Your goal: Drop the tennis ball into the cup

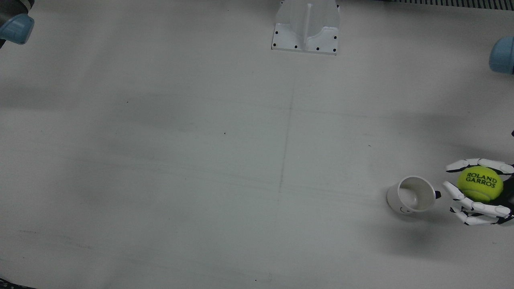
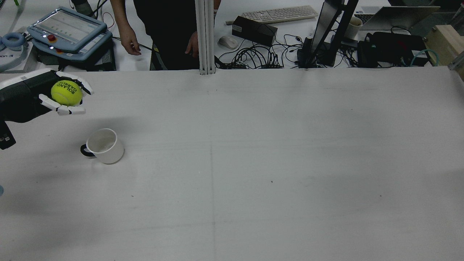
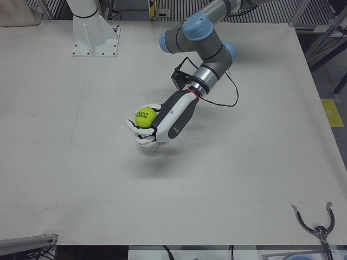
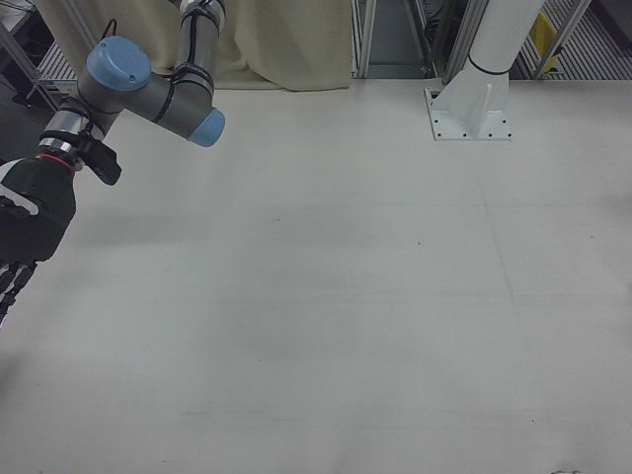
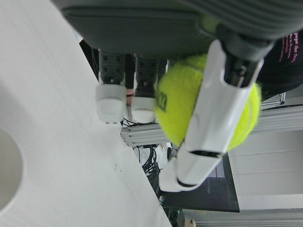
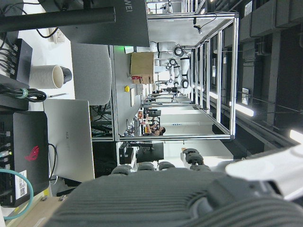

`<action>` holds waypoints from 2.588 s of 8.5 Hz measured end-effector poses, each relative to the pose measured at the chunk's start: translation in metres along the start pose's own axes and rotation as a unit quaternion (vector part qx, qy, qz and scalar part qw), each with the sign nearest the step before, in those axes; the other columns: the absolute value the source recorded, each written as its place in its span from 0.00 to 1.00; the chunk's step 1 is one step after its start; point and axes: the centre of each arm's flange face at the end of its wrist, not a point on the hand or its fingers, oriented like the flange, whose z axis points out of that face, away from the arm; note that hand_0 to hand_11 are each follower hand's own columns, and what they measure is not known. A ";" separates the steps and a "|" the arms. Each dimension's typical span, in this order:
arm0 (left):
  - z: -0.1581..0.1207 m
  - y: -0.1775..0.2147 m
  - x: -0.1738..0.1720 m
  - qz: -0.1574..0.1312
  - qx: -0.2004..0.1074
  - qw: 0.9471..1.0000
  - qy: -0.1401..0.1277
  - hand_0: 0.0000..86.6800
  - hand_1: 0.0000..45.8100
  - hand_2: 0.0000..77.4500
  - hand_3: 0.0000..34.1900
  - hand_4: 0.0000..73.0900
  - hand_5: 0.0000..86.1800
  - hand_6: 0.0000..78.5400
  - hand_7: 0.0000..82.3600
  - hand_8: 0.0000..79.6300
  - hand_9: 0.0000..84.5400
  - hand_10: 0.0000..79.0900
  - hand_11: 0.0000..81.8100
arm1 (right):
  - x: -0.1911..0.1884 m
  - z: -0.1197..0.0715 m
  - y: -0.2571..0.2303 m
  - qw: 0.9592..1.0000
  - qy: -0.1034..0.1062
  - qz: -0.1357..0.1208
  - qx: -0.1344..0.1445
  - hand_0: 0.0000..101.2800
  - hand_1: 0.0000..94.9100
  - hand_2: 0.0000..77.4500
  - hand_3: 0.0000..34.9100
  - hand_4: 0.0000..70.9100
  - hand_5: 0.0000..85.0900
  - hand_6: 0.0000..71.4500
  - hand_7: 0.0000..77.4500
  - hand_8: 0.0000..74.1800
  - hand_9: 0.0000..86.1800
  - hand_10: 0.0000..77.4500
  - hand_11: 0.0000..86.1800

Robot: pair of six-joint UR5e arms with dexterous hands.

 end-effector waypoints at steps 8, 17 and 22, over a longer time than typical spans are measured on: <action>0.003 0.024 -0.009 0.005 -0.019 1.000 -0.011 0.92 0.76 0.30 0.32 0.83 0.29 0.47 0.78 0.81 0.83 0.88 0.86 | 0.000 0.000 0.000 1.000 0.000 0.000 0.000 0.00 0.01 0.01 0.00 0.00 0.00 0.00 0.01 0.00 0.00 0.00 0.01; -0.017 0.003 -0.017 0.006 -0.026 1.000 -0.006 0.72 0.79 0.30 0.33 0.01 0.12 0.05 0.01 0.03 0.04 0.06 0.12 | 0.000 0.000 0.000 1.000 0.000 0.000 0.000 0.00 0.01 0.01 0.00 0.00 0.00 0.00 0.01 0.00 0.00 0.00 0.01; -0.035 -0.011 0.062 0.021 0.008 0.998 0.058 0.71 0.77 0.30 0.33 0.01 0.13 0.03 0.01 0.03 0.01 0.06 0.13 | 0.000 0.000 0.000 1.000 0.000 0.000 0.000 0.00 0.01 0.01 0.00 0.00 0.00 0.00 0.01 0.00 0.00 0.00 0.01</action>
